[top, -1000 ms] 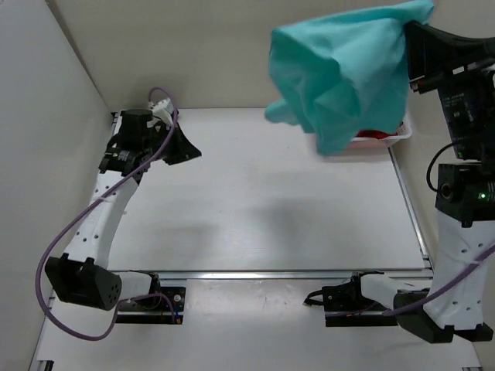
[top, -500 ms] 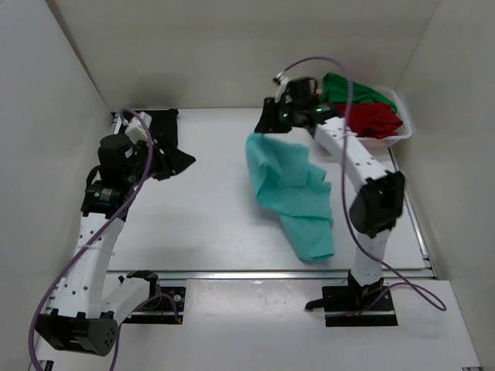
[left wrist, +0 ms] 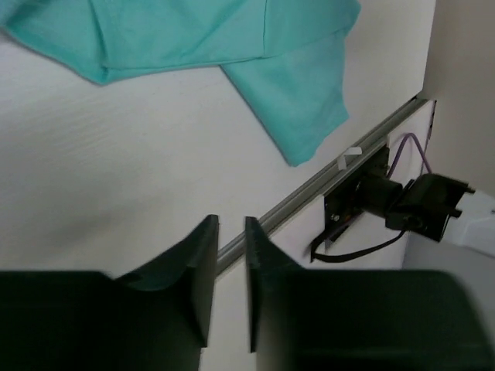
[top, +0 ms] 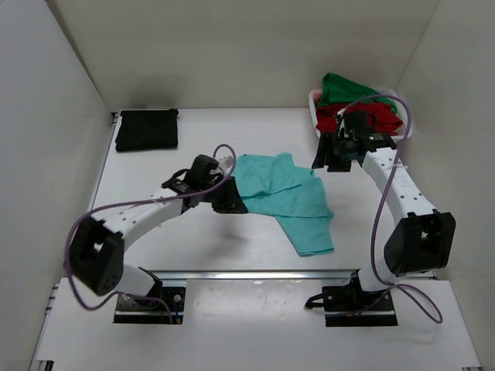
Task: Fold and stack the t-shirts
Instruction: Move the tshirt to the center of the board, then flatten out the tshirt
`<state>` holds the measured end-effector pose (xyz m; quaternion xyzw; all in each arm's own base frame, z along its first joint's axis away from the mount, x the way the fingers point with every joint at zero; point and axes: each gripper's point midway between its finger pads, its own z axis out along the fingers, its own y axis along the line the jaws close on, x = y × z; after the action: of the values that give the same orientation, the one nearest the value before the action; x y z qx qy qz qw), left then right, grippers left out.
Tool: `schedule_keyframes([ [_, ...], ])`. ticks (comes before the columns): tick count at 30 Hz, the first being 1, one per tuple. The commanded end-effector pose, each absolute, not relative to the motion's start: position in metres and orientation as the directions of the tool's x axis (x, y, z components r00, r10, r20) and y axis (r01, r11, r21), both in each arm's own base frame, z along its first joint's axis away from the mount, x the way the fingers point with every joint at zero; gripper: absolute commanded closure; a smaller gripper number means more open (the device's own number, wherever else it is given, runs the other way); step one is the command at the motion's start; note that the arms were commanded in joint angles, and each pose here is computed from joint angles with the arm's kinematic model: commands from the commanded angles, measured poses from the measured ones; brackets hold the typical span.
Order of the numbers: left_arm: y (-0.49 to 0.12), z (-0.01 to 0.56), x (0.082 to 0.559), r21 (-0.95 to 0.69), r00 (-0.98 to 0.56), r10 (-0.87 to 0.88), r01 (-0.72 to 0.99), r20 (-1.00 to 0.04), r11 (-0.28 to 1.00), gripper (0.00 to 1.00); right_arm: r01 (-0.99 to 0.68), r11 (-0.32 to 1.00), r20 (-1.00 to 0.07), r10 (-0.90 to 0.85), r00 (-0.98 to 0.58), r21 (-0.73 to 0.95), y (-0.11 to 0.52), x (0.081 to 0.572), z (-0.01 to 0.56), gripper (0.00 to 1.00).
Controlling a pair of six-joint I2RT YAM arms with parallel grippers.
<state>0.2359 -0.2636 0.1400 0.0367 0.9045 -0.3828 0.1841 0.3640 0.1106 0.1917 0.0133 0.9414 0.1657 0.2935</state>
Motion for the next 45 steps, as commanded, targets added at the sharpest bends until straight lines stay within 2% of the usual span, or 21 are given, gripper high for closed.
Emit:
schedule_keyframes([
  [1,-0.313,0.152,0.254,-0.727,-0.927,-0.091,0.221,-0.363,0.651,0.65,-0.012,0.954,-0.536,0.158,-0.829,0.3,0.092,0.355,0.174,0.5],
  [2,-0.317,0.136,0.256,-0.711,-0.939,-0.091,0.185,-0.332,0.678,0.53,0.003,0.955,-0.539,0.17,-0.825,0.298,0.088,0.354,0.174,0.5],
  [3,-0.321,0.136,0.263,-0.705,-0.939,-0.108,0.166,-0.327,0.69,0.27,0.005,0.961,-0.55,0.163,-0.819,0.278,0.084,0.354,0.175,0.5],
  [4,-0.319,0.119,0.267,-0.682,-0.948,-0.128,0.113,-0.292,0.723,0.24,0.006,0.962,-0.551,0.16,-0.819,0.271,0.082,0.355,0.175,0.5],
  [6,-0.32,0.107,0.277,-0.682,-0.952,-0.193,0.023,-0.238,0.731,0.24,0.024,0.963,-0.553,0.173,-0.815,0.267,0.077,0.355,0.177,0.51],
  [8,-0.321,0.086,0.281,-0.672,-0.954,-0.237,-0.052,-0.186,0.739,0.34,0.044,0.961,-0.55,0.193,-0.812,0.272,0.072,0.355,0.177,0.5],
  [10,-0.325,0.073,0.284,-0.663,-0.95,-0.274,-0.107,-0.152,0.741,0.38,0.06,0.96,-0.546,0.206,-0.812,0.274,0.066,0.351,0.177,0.51],
  [15,-0.336,0.047,0.293,-0.593,-0.94,-0.324,-0.203,-0.104,0.779,0.31,0.104,0.951,-0.527,0.25,-0.813,0.29,0.055,0.337,0.169,0.51],
  [20,-0.34,0.04,0.31,-0.538,-0.919,-0.379,-0.266,-0.109,0.8,0.33,0.14,0.946,-0.508,0.278,-0.816,0.293,0.044,0.319,0.16,0.52],
  [22,-0.341,0.032,0.312,-0.494,-0.927,-0.356,-0.256,-0.117,0.831,0.35,0.142,0.946,-0.508,0.278,-0.815,0.29,0.041,0.317,0.159,0.52],
  [23,-0.341,0.024,0.311,-0.468,-0.931,-0.348,-0.259,-0.113,0.845,0.48,0.139,0.947,-0.512,0.276,-0.813,0.289,0.042,0.314,0.162,0.52],
  [25,-0.338,0.019,0.312,-0.456,-0.932,-0.345,-0.259,-0.115,0.852,0.56,0.14,0.947,-0.512,0.277,-0.813,0.289,0.041,0.312,0.163,0.52],
  [28,-0.332,0.01,0.305,-0.454,-0.933,-0.345,-0.267,-0.098,0.85,0.92,0.163,0.941,-0.527,0.303,-0.794,0.296,0.031,0.313,0.168,0.52],
  [29,-0.328,0.007,0.302,-0.45,-0.933,-0.349,-0.274,-0.091,0.85,1.0,0.17,0.939,-0.522,0.31,-0.795,0.3,0.031,0.312,0.167,0.52],
  [32,-0.311,0.031,0.313,-0.464,-0.928,-0.349,-0.254,-0.131,0.849,1.0,0.158,0.941,-0.515,0.298,-0.804,0.299,0.032,0.308,0.162,0.52],
  [34,-0.292,0.085,0.334,-0.53,-0.905,-0.36,-0.196,-0.227,0.825,1.0,0.153,0.945,-0.496,0.285,-0.82,0.29,0.034,0.301,0.151,0.52],
  [38,-0.226,0.206,0.364,-0.684,-0.806,-0.489,-0.151,-0.333,0.714,1.0,0.117,0.936,-0.428,0.26,-0.866,0.331,0.05,0.288,0.122,0.52],
  [41,-0.184,0.234,0.36,-0.75,-0.779,-0.557,-0.179,-0.288,0.637,1.0,0.048,0.923,-0.349,0.192,-0.917,0.381,0.078,0.274,0.096,0.53],
  [43,-0.172,0.233,0.343,-0.777,-0.784,-0.57,-0.192,-0.246,0.599,1.0,-0.009,0.915,-0.302,0.124,-0.945,0.403,0.1,0.262,0.083,0.53],
  [44,-0.167,0.2,0.324,-0.784,-0.785,-0.597,-0.261,-0.167,0.563,1.0,-0.094,0.911,-0.28,0.024,-0.96,0.401,0.136,0.251,0.07,0.53],
  [45,-0.167,0.203,0.323,-0.788,-0.781,-0.602,-0.263,-0.165,0.556,1.0,-0.095,0.911,-0.28,0.023,-0.96,0.401,0.136,0.251,0.07,0.53],
])
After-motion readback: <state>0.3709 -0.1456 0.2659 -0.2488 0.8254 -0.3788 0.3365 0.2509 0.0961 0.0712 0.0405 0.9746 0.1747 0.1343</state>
